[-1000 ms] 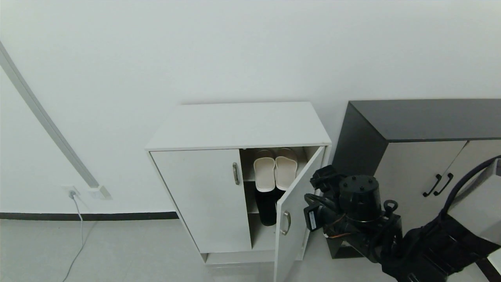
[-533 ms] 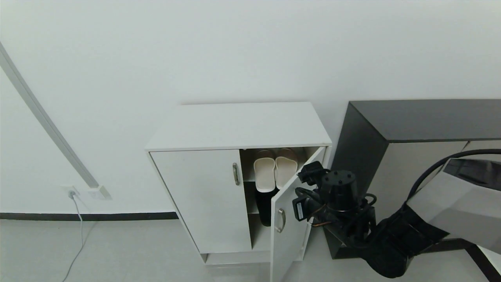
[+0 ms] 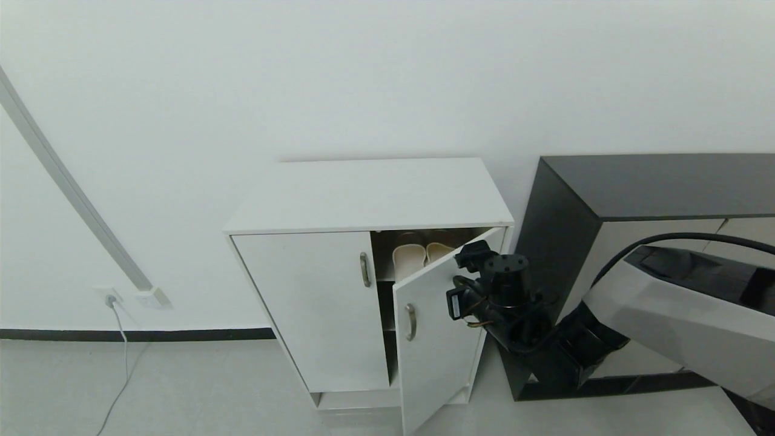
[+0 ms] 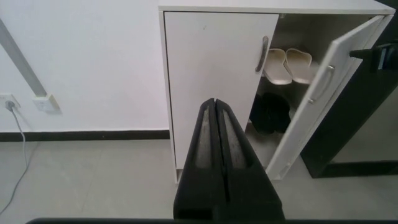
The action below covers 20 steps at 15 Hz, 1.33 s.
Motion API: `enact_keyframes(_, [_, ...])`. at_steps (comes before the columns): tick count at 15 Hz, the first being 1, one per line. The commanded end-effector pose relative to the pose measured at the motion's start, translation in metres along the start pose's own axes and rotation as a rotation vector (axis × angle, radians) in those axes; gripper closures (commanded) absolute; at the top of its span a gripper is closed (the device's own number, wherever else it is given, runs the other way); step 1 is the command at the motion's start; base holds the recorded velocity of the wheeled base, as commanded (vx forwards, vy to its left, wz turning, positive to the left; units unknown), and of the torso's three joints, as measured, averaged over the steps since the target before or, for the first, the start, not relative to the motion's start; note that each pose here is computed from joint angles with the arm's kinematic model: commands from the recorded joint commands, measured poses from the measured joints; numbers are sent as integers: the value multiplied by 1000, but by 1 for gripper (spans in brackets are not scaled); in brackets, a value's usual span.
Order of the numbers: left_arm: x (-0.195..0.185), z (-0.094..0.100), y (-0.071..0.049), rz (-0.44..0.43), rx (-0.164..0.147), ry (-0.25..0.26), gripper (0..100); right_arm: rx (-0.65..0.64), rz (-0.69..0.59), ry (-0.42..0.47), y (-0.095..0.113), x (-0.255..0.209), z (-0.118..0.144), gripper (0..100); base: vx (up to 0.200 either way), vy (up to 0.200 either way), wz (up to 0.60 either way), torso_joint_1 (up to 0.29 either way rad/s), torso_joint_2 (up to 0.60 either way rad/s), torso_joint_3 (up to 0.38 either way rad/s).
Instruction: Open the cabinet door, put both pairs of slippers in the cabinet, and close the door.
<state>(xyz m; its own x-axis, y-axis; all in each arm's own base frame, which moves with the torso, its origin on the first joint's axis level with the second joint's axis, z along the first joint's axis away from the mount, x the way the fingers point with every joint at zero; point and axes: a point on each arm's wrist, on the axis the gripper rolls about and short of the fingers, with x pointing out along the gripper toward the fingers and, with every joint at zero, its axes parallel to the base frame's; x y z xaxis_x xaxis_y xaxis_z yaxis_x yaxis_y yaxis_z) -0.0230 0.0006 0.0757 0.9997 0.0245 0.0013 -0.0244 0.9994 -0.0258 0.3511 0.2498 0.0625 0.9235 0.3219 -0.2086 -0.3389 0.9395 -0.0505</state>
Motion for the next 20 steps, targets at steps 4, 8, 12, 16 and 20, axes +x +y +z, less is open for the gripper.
enact_keyframes(4, [0, 0, 0, 0, 0, 1, 100, 13, -49, -5, -15, 31, -13, 100, 0, 0, 0, 0, 0, 0])
enact_keyframes(8, [0, 0, 0, 0, 0, 1, 100, 17, -51, -22, -17, 35, -7, 100, 0, 0, 0, 0, 0, 0])
enact_keyframes(12, [0, 0, 0, 0, 0, 1, 100, 22, -63, -22, -22, 45, -1, 100, 0, 0, 0, 0, 0, 0])
enact_keyframes(16, [0, 0, 0, 2, 0, 1, 100, 23, -70, -23, -24, 51, 5, 100, 0, 0, 0, 0, 0, 0])
enact_keyframes(20, [0, 0, 0, 2, 0, 1, 100, 26, -81, -22, -27, 60, 6, 100, 0, 0, 0, 0, 0, 0])
